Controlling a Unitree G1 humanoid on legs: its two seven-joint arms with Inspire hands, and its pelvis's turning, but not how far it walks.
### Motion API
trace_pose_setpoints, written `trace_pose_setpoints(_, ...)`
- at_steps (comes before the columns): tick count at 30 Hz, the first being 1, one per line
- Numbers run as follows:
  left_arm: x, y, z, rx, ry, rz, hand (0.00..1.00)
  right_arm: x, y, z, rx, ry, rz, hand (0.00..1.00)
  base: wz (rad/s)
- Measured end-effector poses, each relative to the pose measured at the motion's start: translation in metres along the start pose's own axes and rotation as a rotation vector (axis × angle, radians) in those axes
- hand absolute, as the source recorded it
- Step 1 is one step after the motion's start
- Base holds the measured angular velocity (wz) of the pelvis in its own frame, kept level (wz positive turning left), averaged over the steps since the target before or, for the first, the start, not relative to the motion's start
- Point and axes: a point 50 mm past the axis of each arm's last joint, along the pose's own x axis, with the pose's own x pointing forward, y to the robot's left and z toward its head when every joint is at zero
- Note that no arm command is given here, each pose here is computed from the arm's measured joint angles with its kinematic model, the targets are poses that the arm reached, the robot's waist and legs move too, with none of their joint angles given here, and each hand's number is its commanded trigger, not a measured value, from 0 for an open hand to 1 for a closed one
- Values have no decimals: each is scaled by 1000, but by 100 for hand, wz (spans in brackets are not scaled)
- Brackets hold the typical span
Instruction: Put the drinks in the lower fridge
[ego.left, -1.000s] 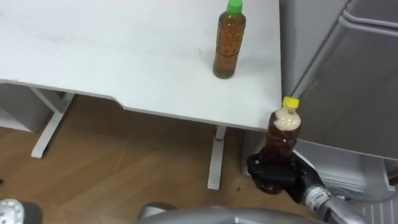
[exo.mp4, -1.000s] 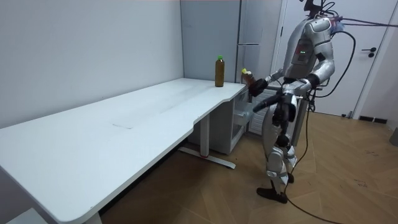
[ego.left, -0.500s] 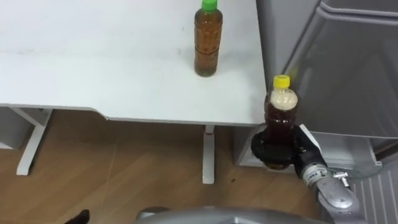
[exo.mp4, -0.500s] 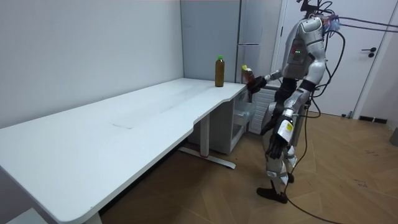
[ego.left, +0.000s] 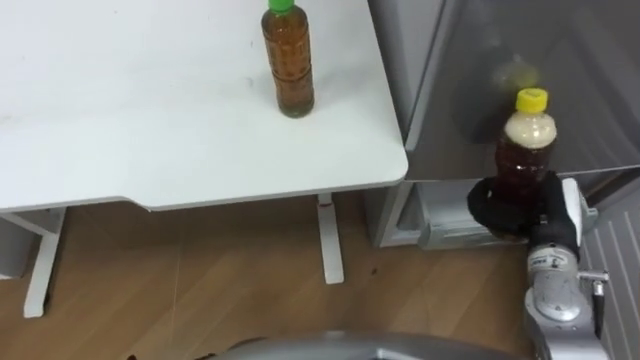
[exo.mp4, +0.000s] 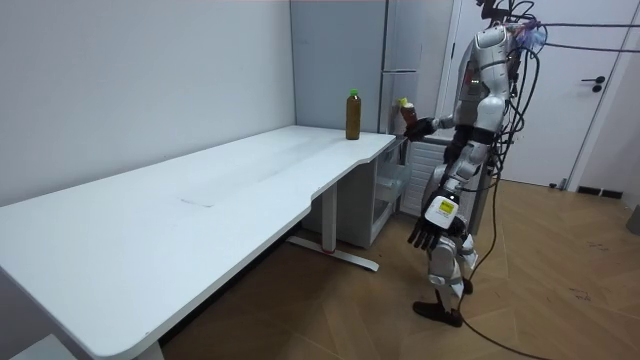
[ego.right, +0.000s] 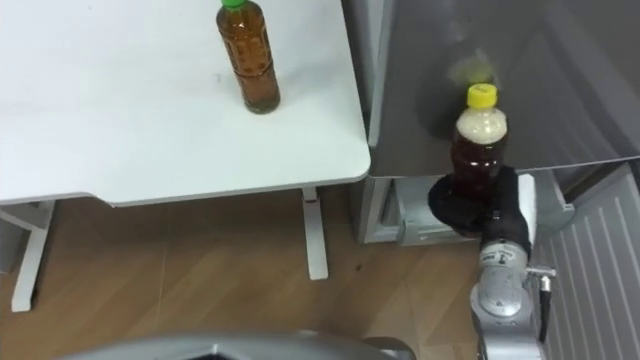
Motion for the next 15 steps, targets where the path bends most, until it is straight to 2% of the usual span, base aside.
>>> trace_pose_setpoints(6,3,-11,8,25,-11,-88,0,4,-1,-9,159,63,-106,100,-1)
trace_pose_setpoints(11,3,-12,8,32,1,-100,0,4,-4,-25,224,165,-175,100,0)
trace_pose_setpoints(15,3,-14,9,52,11,-127,0,3,-5,-32,380,255,-225,100,0)
